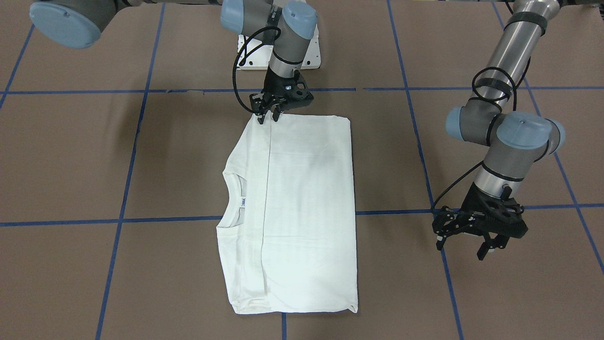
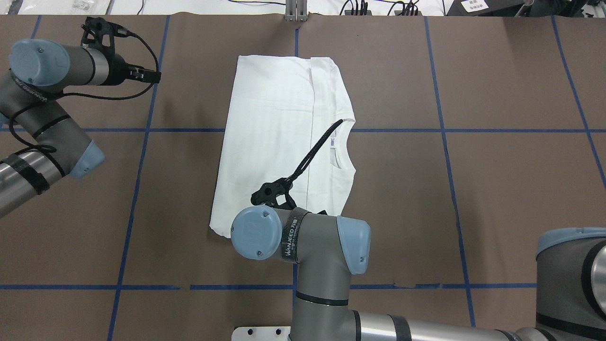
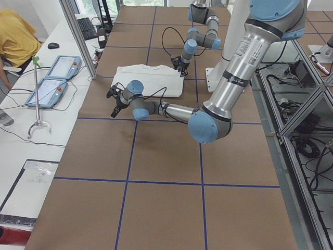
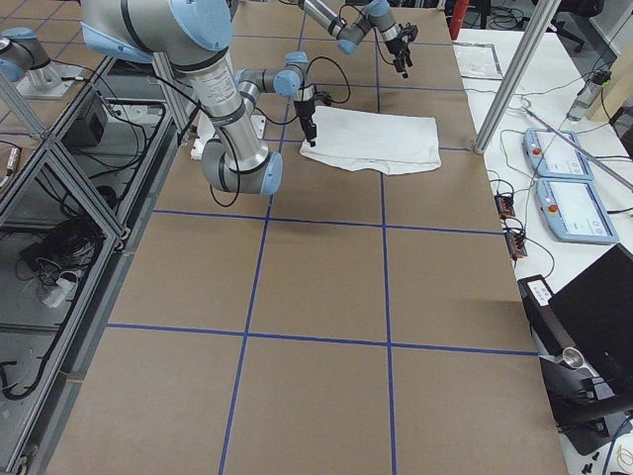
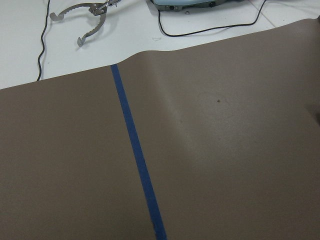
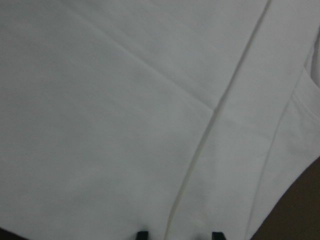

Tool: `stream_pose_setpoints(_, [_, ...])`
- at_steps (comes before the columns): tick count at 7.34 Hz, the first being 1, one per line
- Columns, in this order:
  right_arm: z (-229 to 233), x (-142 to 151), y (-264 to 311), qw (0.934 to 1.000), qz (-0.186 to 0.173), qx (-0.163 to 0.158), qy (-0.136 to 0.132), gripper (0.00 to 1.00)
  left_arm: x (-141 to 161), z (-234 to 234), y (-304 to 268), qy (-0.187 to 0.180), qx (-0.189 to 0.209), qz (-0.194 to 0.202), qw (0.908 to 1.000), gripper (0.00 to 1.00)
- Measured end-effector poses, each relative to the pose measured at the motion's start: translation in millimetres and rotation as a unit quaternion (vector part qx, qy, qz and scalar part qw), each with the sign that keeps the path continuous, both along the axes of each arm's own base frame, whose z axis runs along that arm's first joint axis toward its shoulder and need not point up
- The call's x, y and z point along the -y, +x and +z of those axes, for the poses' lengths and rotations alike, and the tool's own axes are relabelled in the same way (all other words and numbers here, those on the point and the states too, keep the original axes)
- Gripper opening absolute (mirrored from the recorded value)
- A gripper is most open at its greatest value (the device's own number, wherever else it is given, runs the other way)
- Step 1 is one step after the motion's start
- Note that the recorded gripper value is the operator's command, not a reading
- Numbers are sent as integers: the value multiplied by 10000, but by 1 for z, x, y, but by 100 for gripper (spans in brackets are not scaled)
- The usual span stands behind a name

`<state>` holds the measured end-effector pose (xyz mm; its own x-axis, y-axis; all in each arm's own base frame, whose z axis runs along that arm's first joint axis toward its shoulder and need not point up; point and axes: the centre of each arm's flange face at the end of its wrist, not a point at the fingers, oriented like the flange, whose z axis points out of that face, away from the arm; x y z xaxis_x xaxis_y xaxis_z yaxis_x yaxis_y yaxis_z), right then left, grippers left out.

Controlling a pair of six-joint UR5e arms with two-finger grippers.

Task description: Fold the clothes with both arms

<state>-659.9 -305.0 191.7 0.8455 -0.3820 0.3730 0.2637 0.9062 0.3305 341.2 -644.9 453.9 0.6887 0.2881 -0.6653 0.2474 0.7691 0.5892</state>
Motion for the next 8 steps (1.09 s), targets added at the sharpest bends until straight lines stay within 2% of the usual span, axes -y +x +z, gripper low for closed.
stream_pose_setpoints(1, [1, -1, -1, 10000, -5, -10, -3, 51, 0, 0, 0, -1, -1, 5, 10000, 100])
stream_pose_setpoints(2, [2, -1, -1, 10000, -8, -21, -5, 38, 0, 0, 1, -1, -1, 8, 10000, 100])
stream_pose_setpoints(3, [4, -1, 0, 10000, -10, -34, -8, 6, 0, 0, 1, -1, -1, 8, 10000, 100])
stream_pose_setpoints(4, [3, -2, 0, 10000, -12, -43, -11, 0, 0, 0, 1, -3, 0, 9, 10000, 100])
stream_pose_setpoints(8, [3, -3, 21, 10000, 35, -80, -1, 0, -5, 0, 10, -47, -36, 44, 10000, 100])
